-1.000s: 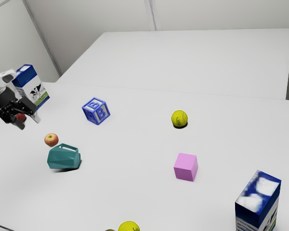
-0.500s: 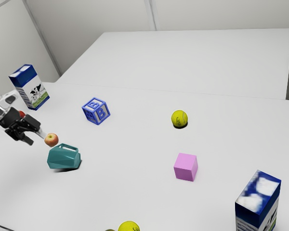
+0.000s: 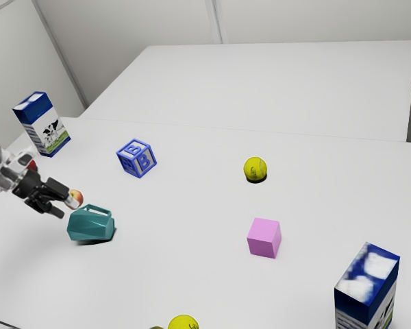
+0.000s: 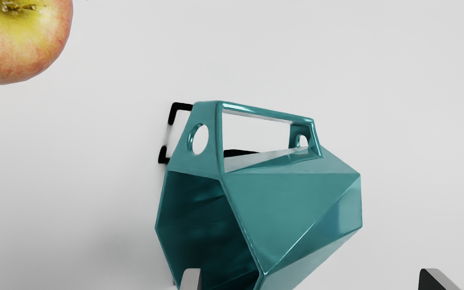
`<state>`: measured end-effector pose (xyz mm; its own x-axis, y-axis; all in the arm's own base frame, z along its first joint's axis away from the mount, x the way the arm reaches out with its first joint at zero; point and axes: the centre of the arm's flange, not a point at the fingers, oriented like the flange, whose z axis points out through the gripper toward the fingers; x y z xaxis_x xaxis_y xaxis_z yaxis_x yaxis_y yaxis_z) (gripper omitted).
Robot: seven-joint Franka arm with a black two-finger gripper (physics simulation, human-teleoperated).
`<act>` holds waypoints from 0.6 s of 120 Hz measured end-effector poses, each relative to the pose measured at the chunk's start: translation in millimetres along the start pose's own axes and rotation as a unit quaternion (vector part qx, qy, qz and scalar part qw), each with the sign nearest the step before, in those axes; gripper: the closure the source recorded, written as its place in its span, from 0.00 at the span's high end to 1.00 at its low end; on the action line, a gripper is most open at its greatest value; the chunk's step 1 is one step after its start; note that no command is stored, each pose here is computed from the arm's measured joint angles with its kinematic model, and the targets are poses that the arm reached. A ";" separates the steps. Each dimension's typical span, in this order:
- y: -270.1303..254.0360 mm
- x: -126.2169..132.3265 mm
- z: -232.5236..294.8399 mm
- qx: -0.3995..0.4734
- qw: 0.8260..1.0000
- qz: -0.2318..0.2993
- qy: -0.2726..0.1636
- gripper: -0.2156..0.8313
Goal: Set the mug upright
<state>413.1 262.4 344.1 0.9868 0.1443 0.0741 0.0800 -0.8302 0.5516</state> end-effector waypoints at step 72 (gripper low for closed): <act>-21.5 -6.7 45.9 -0.073 0.996 0.012 0.044 0.76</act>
<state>411.3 254.5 293.7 0.9713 0.1783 0.1574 0.0296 -0.7473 0.6638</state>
